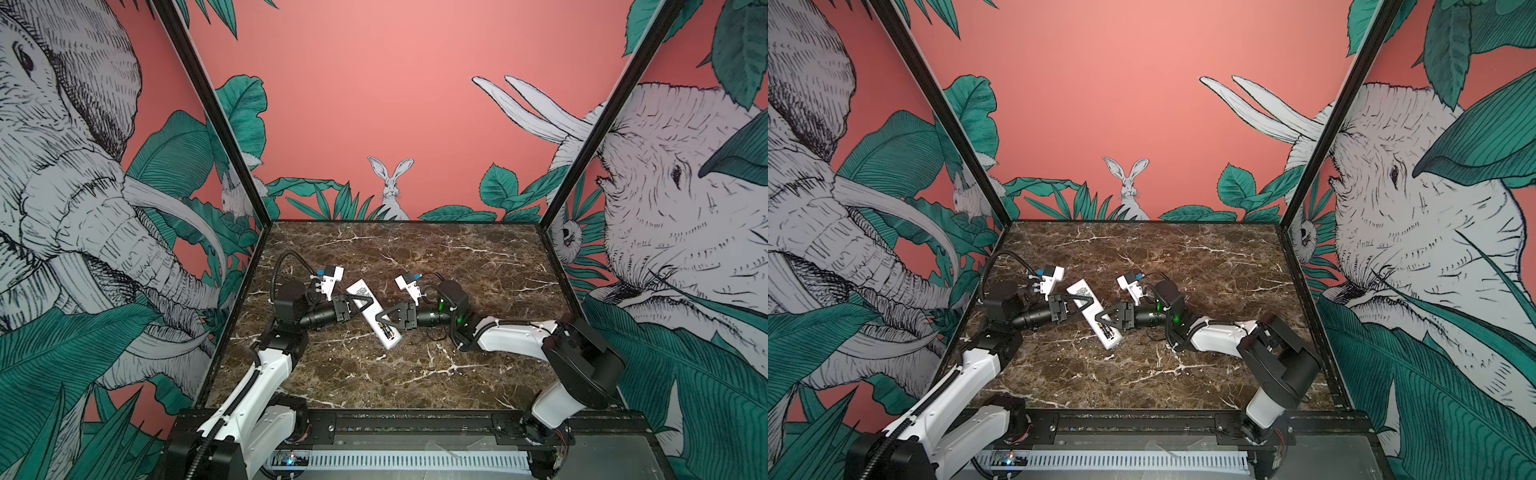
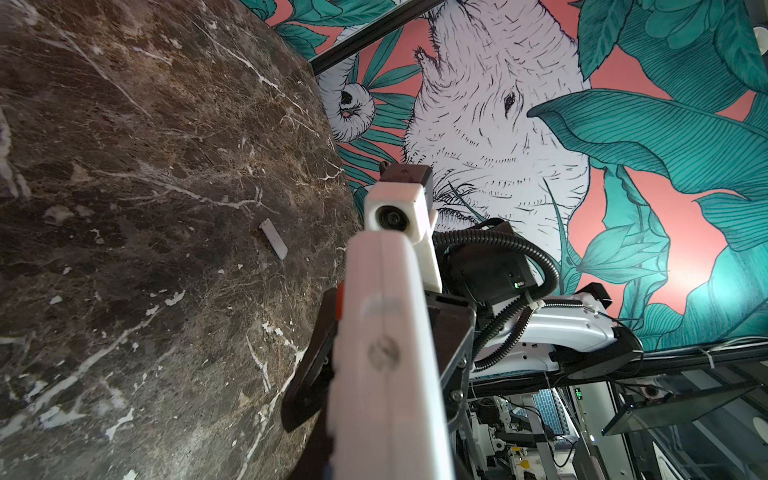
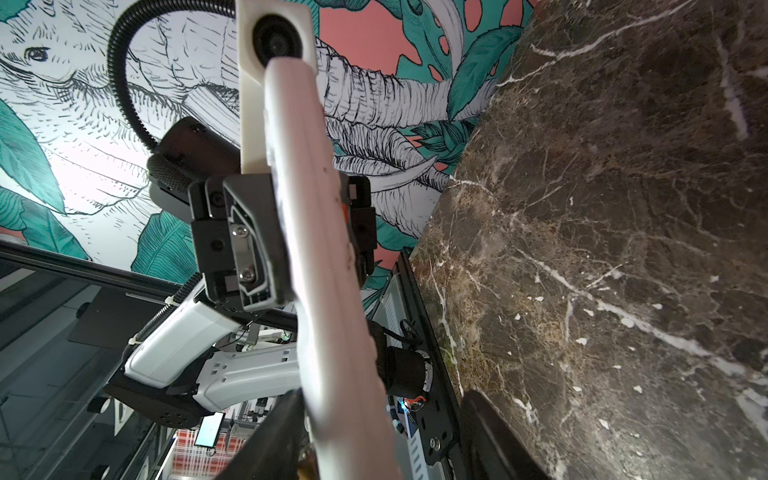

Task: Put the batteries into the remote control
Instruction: 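Lower the battery into the compartment beside the first battery with the right gripper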

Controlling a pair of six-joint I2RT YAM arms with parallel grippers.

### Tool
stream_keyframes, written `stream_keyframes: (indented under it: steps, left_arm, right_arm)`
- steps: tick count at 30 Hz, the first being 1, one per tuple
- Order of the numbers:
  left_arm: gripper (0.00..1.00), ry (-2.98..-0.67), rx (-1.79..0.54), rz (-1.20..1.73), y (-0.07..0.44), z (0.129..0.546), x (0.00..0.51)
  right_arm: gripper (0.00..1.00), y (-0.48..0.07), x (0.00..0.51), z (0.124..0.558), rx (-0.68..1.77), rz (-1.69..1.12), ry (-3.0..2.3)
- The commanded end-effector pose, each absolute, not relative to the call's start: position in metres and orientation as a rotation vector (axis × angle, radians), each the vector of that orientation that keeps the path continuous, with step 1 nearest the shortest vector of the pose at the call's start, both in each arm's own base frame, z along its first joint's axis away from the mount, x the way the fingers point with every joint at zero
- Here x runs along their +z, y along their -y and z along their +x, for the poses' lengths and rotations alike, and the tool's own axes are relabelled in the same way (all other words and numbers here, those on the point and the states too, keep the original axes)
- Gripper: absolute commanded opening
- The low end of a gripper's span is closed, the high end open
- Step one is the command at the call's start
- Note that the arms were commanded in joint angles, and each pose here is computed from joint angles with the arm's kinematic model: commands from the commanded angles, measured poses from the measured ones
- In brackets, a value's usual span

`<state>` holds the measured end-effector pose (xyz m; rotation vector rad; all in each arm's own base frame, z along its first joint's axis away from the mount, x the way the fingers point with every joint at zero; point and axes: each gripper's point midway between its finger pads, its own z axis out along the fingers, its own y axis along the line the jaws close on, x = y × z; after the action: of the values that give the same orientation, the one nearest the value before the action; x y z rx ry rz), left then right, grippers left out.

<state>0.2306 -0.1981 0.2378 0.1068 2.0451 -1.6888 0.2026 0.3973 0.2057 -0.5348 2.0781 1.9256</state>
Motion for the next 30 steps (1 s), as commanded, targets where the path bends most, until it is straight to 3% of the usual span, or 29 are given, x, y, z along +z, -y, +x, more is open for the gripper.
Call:
stream_keyframes:
  steps: [1,15,30]
  left_arm:
    - [0.00,-1.978,-1.695,0.166,0.199,0.229,0.259]
    - [0.00,-1.954,-1.730,0.148,0.200,0.232,0.272]
    - [0.00,-1.940,-1.731,0.120,0.200,0.242,0.280]
  right_arm:
    - [0.51,-0.394,0.188,0.196,1.889,-0.565,-2.106]
    - [0.35,-0.397,0.167,0.193,1.835,-0.690,-2.045]
    - [0.38,-0.373,0.122,0.155,1.498,-0.991,-2.179]
